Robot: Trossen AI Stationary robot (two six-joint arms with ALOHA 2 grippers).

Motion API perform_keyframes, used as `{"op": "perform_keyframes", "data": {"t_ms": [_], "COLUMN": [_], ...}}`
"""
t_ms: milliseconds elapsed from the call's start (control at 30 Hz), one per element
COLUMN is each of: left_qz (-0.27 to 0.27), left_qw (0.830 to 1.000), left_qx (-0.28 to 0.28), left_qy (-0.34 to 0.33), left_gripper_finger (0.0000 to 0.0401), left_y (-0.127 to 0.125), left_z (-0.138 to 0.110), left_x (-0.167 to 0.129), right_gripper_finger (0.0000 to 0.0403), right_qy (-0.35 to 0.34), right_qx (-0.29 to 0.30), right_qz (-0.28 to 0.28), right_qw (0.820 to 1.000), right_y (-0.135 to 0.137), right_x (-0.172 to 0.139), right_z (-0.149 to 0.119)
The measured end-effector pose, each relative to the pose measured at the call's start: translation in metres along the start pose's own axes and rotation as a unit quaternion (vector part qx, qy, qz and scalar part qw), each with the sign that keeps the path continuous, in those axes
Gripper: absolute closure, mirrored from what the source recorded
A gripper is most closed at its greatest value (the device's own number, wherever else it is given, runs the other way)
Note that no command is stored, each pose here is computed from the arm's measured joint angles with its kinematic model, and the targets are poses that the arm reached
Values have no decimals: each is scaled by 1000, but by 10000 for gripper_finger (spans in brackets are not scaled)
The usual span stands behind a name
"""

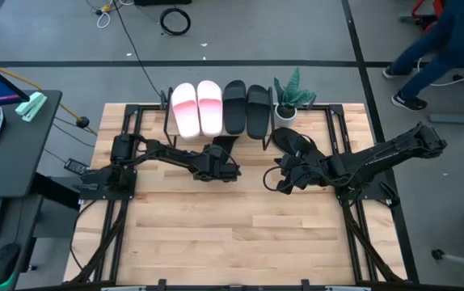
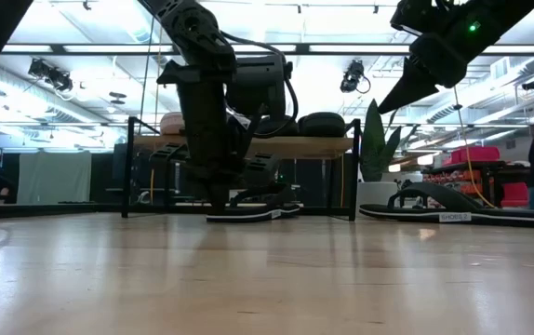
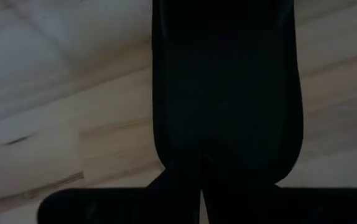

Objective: Pick and place slides into the shelf
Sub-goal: Put the left black slipper under the shelf, then put the black slipper under the shelf

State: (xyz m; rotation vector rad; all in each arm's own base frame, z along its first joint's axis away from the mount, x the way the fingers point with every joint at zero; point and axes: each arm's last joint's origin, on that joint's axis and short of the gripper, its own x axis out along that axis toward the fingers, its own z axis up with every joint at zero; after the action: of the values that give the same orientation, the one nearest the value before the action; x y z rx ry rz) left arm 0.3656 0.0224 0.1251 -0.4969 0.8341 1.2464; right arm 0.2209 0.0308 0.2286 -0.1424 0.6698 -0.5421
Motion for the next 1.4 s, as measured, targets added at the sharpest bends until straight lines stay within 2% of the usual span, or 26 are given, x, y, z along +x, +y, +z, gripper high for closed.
{"op": "perform_keyframes", "data": {"t_ms": [200, 300, 433, 600, 733, 833, 967, 1233, 1400], "left_qz": [-8, -12, -41, -103, -139, -149, -152, -193, -206], "left_qw": [999, 997, 988, 964, 937, 922, 917, 905, 915], "left_qx": [43, 80, 143, 228, 298, 328, 338, 327, 282], "left_qy": [-11, -16, -44, -90, -123, -140, -149, -194, -200], "left_gripper_finger": [386, 388, 397, 390, 386, 390, 396, 372, 369], "left_y": [-12, -19, -32, -48, -52, -49, -36, 2, 33], "left_z": [3, 10, 20, 37, 47, 62, 85, 124, 135], "left_x": [-25, -51, -96, -156, -190, -212, -237, -287, -304], "right_gripper_finger": [397, 394, 390, 380, 361, 341, 313, 274, 265], "right_qy": [3, 25, 90, 167, 206, 224, 270, 310, 327], "right_qx": [7, 18, 31, 91, 83, 55, 20, 14, 32], "right_qz": [0, -2, -21, -47, -43, -33, 0, -40, -43], "right_qw": [1000, 1000, 995, 981, 974, 972, 963, 950, 943], "right_y": [0, 1, -1, -4, -6, -7, -9, -33, -50], "right_x": [0, -2, -8, -18, -22, -23, -22, -8, 6], "right_z": [-1, -7, -24, -43, -49, -51, -54, -54, -53]}}
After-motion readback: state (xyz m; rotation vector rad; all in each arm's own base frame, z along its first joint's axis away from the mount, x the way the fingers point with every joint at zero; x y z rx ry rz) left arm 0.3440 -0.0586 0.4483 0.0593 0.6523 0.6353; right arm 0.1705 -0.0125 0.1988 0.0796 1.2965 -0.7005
